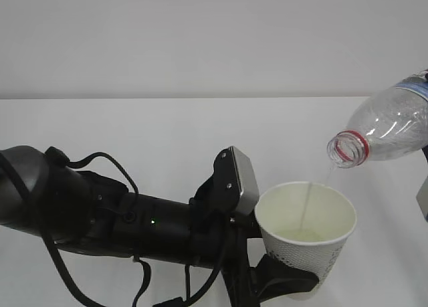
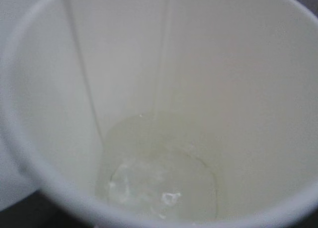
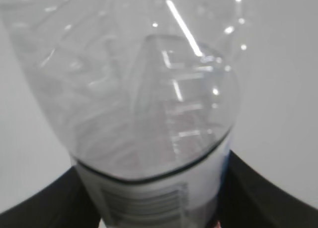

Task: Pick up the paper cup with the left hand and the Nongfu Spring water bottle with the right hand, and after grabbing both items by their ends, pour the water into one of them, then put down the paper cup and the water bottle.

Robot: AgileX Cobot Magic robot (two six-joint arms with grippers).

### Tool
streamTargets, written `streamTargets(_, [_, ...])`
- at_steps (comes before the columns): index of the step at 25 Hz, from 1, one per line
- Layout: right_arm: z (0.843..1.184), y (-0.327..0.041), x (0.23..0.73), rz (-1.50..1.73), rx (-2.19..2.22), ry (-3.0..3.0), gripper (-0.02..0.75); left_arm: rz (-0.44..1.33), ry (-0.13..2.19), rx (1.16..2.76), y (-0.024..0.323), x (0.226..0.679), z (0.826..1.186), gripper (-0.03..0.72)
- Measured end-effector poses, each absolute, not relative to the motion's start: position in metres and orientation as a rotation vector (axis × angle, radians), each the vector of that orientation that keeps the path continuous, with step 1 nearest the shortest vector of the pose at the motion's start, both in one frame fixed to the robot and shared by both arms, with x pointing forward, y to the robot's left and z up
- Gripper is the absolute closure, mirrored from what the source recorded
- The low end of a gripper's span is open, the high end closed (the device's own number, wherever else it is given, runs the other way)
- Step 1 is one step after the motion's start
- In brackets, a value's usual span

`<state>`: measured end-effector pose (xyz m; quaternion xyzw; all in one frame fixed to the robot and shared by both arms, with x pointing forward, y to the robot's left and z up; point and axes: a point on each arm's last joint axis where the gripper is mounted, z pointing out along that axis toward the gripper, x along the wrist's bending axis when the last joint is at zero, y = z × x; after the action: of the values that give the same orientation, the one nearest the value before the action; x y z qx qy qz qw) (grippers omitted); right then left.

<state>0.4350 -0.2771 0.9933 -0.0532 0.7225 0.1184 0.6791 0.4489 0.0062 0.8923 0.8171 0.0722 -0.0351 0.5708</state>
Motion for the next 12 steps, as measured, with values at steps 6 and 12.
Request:
streamTargets(6, [0.9934,-0.2775,0.4351,0.261,-0.119,1.622,0.28,-0.074,0.176,1.934,0.0068,0.4496,0.8908,0.16])
streamTargets(12, [0.9934,-0.2776,0.4351,0.253,-0.124,1.62,0.28,-0.069,0.18,1.944,0.0072,0.45,0.89,0.16])
